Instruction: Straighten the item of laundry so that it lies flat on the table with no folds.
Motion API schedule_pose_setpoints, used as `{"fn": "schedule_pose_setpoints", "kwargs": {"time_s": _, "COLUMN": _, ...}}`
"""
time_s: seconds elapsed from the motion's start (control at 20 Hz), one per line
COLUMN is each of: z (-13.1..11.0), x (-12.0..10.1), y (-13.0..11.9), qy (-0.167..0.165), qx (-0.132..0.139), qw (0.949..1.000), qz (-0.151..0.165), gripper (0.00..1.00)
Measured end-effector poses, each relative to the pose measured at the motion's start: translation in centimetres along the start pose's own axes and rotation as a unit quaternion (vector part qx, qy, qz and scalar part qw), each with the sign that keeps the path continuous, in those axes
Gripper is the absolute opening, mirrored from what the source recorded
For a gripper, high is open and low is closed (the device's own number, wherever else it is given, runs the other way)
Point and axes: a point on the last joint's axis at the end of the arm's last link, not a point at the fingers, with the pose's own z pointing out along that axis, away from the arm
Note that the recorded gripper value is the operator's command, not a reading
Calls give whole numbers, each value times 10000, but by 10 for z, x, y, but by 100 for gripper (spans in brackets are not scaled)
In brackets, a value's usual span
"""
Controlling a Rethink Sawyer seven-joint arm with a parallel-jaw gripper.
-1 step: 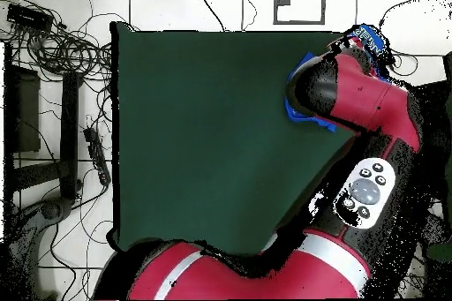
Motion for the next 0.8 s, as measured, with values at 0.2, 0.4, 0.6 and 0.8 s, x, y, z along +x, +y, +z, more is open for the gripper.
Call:
{"fn": "schedule_pose_setpoints", "kwargs": {"time_s": 0.2, "z": 1, "x": 0, "y": -2, "qy": -67, "qx": 93, "qw": 9999, "qz": 13, "gripper": 100}}
{"fn": "schedule_pose_setpoints", "kwargs": {"time_s": 0.4, "z": -5, "x": 3, "y": -4, "qy": -106, "qx": 306, "qw": 9994, "qz": -112, "gripper": 100}}
{"fn": "schedule_pose_setpoints", "kwargs": {"time_s": 0.6, "z": -28, "x": 6, "y": 2, "qy": -95, "qx": 562, "qw": 9980, "qz": -275, "gripper": 100}}
{"fn": "schedule_pose_setpoints", "kwargs": {"time_s": 0.8, "z": -62, "x": 11, "y": 15, "qy": -70, "qx": 769, "qw": 9962, "qz": -404, "gripper": 100}}
